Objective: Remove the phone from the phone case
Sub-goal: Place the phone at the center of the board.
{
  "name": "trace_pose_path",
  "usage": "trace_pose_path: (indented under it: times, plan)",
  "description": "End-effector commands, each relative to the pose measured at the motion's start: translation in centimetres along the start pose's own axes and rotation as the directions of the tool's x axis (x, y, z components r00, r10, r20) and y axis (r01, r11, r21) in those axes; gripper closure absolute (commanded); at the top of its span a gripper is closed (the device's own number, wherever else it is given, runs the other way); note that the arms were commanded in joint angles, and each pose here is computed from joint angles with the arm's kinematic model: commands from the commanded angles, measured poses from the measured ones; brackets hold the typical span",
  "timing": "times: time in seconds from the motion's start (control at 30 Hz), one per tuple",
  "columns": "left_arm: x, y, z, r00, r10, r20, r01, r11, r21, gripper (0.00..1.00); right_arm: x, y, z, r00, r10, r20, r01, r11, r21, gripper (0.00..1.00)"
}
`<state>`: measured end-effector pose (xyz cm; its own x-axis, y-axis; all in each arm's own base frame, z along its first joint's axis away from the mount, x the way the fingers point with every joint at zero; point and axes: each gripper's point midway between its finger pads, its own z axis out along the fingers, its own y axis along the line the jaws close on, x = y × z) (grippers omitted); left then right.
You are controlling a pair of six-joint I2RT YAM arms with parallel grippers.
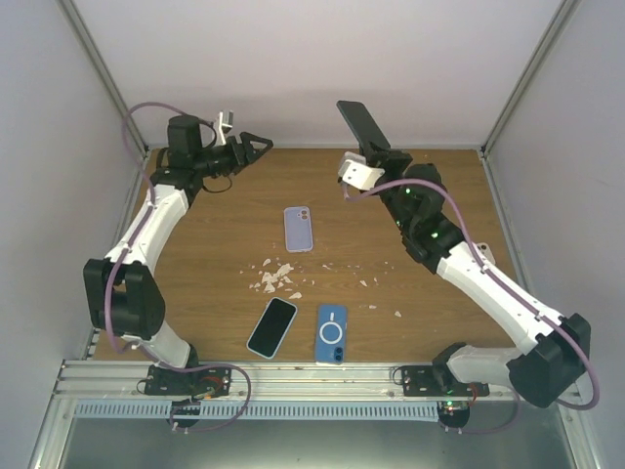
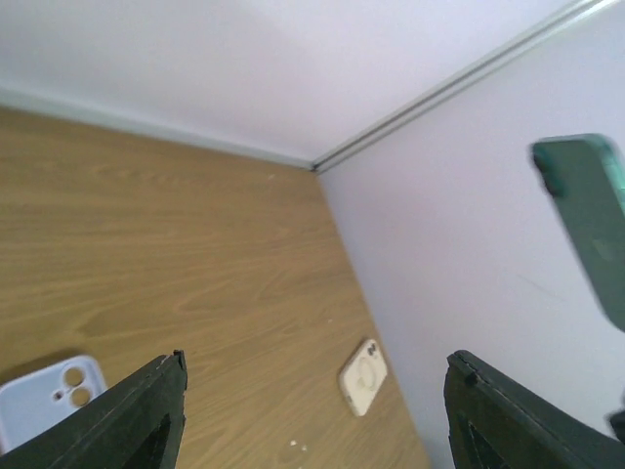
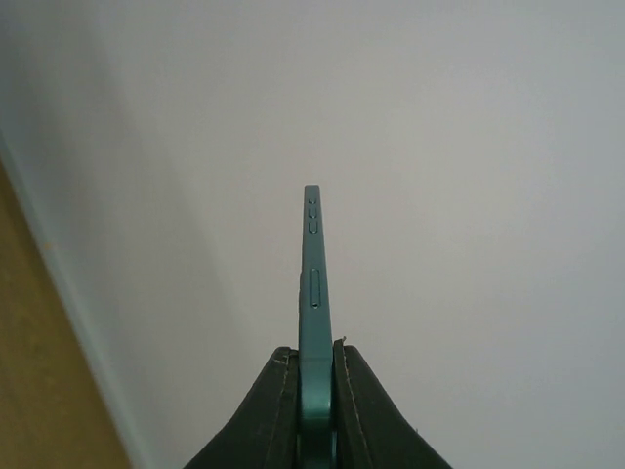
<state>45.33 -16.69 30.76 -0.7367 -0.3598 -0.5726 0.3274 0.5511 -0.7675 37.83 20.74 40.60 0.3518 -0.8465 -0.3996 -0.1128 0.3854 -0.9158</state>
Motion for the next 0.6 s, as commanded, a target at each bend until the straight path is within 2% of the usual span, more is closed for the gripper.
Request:
trace_pose_path:
  times: [0.0,0.23,0.57]
  plan:
    - [-1.9,-6.1,-2.8,0.996,0.079,0.033,-0.084,0.982,0.170,0.28,-2.8,-4.4,-2.0,0.986,-0.151,0.068,0.132,0.964,0.232,0.99]
    - [-1.1,-10.3,-4.7,0.997,0.081,0.002,-0.077,0.933,0.351,0.28,-5.6,-2.0,-4.2,0.938,-0.324,0.122,0.276,0.913,0.301,1.00]
    - [0.9,-11.4,-5.2,0.999,0.003,-0.053,0.020,0.906,0.424,0.26,-9.3,1.2,-5.6,0.870,-0.460,0.179,0.383,0.857,0.345,0.99]
